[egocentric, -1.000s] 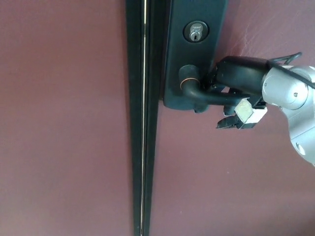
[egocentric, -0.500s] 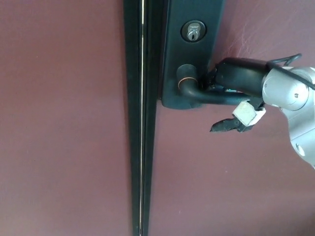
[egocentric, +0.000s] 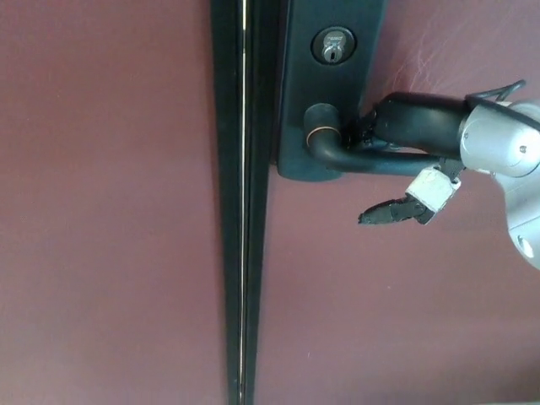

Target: The robot walks towards the door handle and put its right hand on it and twist the handle

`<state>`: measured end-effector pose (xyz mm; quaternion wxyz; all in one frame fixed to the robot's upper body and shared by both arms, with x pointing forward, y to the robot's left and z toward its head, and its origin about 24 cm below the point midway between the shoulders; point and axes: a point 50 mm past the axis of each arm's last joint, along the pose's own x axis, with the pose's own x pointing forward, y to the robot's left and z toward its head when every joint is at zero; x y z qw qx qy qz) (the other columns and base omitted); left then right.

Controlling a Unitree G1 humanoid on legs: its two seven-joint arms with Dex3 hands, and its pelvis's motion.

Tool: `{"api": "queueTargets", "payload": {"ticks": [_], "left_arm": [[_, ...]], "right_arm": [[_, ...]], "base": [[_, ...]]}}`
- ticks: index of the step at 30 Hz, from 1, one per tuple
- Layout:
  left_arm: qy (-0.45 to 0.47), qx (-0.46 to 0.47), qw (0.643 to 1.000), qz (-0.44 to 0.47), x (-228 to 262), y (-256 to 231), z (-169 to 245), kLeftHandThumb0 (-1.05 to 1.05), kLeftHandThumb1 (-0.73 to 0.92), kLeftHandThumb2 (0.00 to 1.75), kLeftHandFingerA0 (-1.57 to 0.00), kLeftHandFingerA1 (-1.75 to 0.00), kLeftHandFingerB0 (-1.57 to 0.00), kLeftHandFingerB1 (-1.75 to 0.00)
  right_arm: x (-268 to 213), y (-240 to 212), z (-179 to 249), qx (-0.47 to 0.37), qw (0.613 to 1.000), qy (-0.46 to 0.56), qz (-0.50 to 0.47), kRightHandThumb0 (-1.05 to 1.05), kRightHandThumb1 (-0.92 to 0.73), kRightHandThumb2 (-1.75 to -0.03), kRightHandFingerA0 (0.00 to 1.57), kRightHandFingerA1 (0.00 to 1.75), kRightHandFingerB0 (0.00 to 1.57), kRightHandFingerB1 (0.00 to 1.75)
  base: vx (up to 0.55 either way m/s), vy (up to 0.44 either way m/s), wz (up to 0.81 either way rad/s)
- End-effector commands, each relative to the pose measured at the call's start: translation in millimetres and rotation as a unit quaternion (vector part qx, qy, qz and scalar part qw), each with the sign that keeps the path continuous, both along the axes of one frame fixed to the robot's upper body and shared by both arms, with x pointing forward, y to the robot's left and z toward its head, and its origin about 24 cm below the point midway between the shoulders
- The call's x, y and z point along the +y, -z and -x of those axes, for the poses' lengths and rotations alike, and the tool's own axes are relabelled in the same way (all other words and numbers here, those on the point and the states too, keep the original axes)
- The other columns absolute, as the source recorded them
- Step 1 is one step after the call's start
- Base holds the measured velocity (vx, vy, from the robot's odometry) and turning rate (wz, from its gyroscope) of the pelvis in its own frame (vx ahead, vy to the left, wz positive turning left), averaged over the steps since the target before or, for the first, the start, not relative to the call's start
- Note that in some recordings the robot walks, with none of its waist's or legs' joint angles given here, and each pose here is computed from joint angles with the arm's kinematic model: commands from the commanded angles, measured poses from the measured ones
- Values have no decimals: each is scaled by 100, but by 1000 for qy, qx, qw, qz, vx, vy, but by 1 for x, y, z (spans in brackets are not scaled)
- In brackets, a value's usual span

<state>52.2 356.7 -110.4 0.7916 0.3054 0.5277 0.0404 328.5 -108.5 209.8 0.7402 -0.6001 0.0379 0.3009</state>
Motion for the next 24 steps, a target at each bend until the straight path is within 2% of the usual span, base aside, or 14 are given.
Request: {"api": "queueTargets", "payload": {"ticks": [1,3,4,11,12,14,17,18,24], "left_arm": [[5,10,1000,4,-3,2,5,-10,65,58,-63,-48,-52,-43],[8,12,1000,3,-3,2,5,-10,65,58,-63,-48,-52,-43],[7,11,1000,3,-3,2,6,-10,65,58,-65,-49,-52,-43],[7,14,1000,2,-3,3,9,-10,65,58,-65,-49,-53,-43],[9,16,1000,2,-3,3,9,-11,65,58,-65,-48,-53,-43],[7,16,1000,4,-3,3,9,-11,65,58,-64,-48,-53,-43],[11,17,1000,4,-2,2,10,-10,65,58,-64,-48,-53,-43],[11,17,1000,4,-2,2,9,-10,65,58,-64,-48,-52,-43],[11,17,1000,4,-2,2,9,-10,65,58,-64,-48,-52,-43]], "right_arm": [[-3,-23,-2,-2,1000,-2,-14,-86,-45,-74,0,14,5,21],[-5,-29,-3,0,1000,0,-20,-86,-45,-74,0,14,5,21],[-7,-35,-3,0,1000,2,-27,-76,-44,-88,2,12,2,19],[-14,-47,-1,-16,999,3,-37,-78,-45,-88,0,8,0,10],[-16,-51,-2,-15,999,5,-47,-83,-48,-87,0,4,0,3],[-18,-54,-2,-13,998,9,-56,-85,-50,-88,1,5,0,0],[-19,-61,-3,-9,998,17,-60,-82,-48,-86,8,26,0,0],[-18,-62,-3,-8,998,19,-62,-81,-45,-79,9,30,0,0],[-18,-63,-4,-6,998,20,-63,-81,-45,-79,9,30,0,0]], "base": [[0,0,0],[0,0,0],[0,0,0],[0,0,0],[0,0,0],[0,0,0],[0,0,0],[0,0,0],[0,0,0]]}}
